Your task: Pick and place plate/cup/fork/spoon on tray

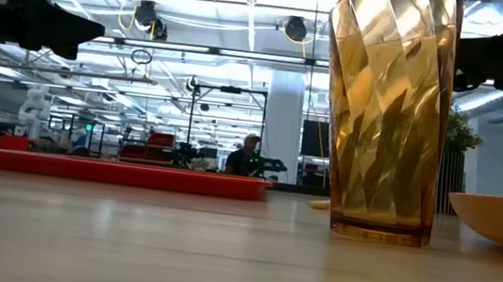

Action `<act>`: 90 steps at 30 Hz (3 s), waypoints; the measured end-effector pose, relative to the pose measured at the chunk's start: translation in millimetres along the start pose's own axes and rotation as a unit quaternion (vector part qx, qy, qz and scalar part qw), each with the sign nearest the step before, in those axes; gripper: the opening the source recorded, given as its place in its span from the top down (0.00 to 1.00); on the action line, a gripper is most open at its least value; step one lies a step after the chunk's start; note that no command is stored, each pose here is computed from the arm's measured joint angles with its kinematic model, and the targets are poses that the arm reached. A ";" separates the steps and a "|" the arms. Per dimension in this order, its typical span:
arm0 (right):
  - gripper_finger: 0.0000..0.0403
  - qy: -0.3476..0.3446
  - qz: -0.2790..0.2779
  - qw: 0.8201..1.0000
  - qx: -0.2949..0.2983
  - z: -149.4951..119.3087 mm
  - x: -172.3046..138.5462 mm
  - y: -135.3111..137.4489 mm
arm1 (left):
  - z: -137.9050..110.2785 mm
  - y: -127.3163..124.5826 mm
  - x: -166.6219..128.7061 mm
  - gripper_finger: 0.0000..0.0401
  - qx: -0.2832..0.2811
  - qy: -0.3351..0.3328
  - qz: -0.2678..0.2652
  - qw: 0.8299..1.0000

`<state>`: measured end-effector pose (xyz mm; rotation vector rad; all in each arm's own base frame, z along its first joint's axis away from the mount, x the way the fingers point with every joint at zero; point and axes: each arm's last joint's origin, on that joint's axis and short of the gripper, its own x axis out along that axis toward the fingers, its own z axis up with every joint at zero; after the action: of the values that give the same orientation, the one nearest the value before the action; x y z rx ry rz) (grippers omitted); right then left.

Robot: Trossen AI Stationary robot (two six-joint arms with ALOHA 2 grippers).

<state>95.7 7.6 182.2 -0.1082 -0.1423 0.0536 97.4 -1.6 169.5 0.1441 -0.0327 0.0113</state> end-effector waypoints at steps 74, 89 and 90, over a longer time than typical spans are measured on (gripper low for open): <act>1.00 -0.014 -0.027 0.998 0.053 2.9 0.0 -1.9 | -0.1 0.0 0.0 0.95 0.000 0.000 0.000 1.000; 1.00 -0.124 -0.116 0.975 0.146 48.4 7.3 -12.2 | 0.0 0.0 0.0 0.95 0.000 0.000 0.000 1.000; 1.00 -0.126 -0.117 0.975 0.143 59.1 10.5 -13.4 | -0.1 0.0 0.0 0.95 0.000 0.000 0.000 1.000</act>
<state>98.2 1.0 243.3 0.2047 -0.3979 -0.1487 97.4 -1.6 169.4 0.1441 -0.0320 0.0112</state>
